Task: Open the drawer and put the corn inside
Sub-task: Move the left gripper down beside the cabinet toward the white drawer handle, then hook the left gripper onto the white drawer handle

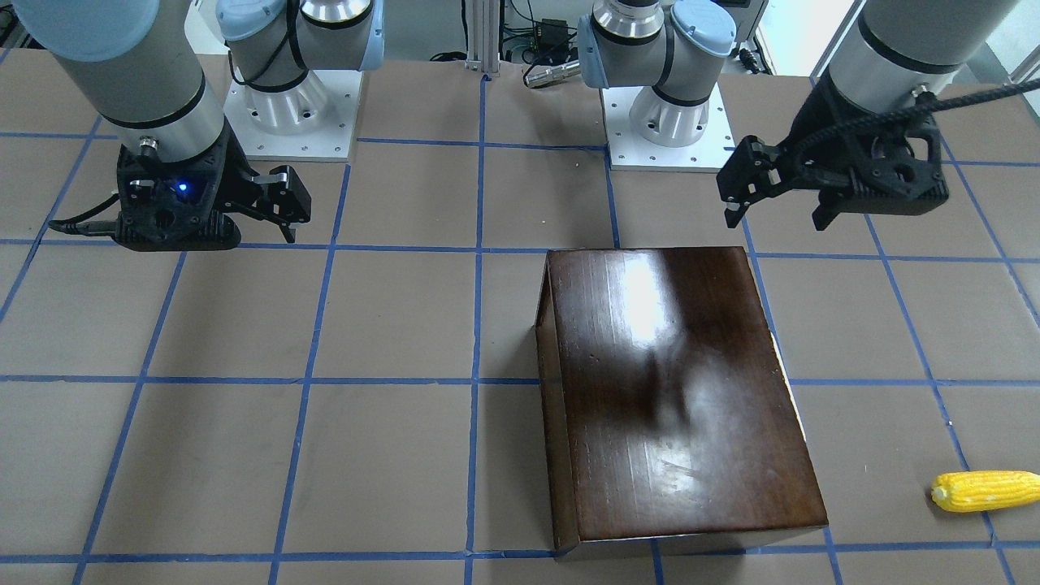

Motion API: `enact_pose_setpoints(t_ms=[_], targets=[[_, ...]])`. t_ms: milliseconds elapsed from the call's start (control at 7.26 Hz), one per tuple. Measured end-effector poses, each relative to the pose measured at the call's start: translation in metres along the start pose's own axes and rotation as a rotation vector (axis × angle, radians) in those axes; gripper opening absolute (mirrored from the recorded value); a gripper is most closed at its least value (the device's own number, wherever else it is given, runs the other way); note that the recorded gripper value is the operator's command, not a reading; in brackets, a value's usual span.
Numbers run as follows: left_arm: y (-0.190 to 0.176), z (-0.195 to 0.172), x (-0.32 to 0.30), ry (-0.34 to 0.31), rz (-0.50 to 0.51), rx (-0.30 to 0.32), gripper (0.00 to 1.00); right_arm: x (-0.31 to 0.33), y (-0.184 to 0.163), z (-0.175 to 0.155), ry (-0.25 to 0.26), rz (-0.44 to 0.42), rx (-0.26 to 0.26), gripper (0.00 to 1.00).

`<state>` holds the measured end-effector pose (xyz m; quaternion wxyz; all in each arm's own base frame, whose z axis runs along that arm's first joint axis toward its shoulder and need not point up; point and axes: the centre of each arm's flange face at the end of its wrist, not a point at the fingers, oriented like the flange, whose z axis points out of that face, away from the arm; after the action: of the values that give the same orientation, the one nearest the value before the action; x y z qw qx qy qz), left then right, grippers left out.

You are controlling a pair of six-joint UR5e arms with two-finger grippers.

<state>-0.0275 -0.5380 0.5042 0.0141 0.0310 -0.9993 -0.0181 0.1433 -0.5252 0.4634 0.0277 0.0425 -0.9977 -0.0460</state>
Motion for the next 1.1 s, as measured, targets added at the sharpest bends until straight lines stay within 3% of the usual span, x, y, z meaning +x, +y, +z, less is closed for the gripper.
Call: enact_pose_setpoints(t_ms=[551, 1101], targets=[[-0.071, 0.088, -0.089, 0.074, -0.091, -0.026, 1.0, 0.0, 0.0, 0.0, 0.0, 0.0, 0.0, 1.0], [-0.11, 0.177, -0.111, 0.089, 0.013, -0.033, 1.0, 0.0, 0.0, 0.0, 0.0, -0.001, 0.0, 1.0]])
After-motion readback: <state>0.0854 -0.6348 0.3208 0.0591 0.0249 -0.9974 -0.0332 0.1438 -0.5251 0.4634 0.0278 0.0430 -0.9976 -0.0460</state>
